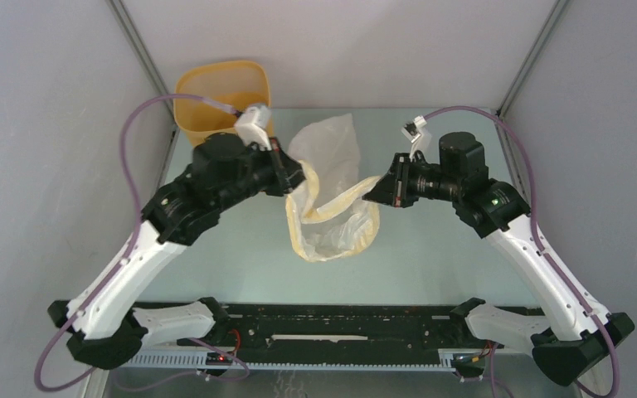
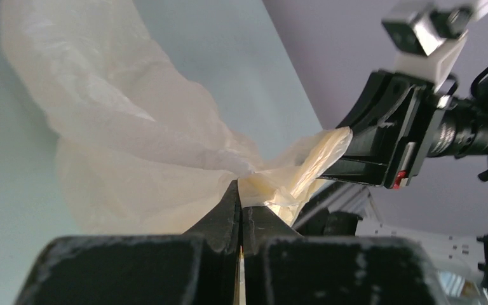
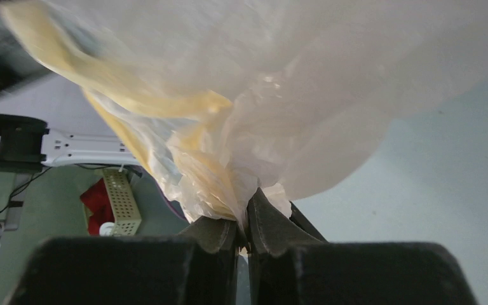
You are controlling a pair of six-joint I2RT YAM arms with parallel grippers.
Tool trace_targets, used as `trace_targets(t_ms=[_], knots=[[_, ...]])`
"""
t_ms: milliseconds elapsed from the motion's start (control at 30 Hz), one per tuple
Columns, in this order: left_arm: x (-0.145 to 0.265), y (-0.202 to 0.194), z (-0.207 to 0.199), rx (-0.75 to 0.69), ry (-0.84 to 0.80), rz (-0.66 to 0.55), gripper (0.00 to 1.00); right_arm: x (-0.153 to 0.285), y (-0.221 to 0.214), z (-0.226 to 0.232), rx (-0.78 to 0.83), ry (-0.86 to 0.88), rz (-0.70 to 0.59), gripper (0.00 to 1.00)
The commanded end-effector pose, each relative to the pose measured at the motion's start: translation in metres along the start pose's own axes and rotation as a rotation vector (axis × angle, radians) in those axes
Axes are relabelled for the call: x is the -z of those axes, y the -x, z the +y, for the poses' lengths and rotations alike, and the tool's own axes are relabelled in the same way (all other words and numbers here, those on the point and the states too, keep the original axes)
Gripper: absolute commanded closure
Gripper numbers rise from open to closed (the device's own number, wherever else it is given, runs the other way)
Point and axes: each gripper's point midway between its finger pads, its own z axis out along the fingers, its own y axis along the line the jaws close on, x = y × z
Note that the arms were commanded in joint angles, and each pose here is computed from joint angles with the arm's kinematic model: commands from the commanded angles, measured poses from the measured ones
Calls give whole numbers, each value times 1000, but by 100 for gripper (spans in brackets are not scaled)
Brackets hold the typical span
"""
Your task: Put the trash bags into the trash bin
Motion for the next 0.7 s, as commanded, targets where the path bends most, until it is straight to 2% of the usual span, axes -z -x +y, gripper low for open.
trace_targets(t_ms=[0,200,433,633,667], knots=[[-26,-25,-30,3,-78,116,100,-7,18,41,27,131,-58,84],[-47,-41,-49,72,-134,192,100,-18,12,59,20,176,-42,73],[-57,-39,-51,127,-107,200,100,-7,1,60,36,192,-53,52],[-65,-35,-56,190,-114,216,100,-5,-2,55,48,149,-87,18],[-67,-35,-58,199,-118,219,100,-7,-1,54,53,131,-103,7]])
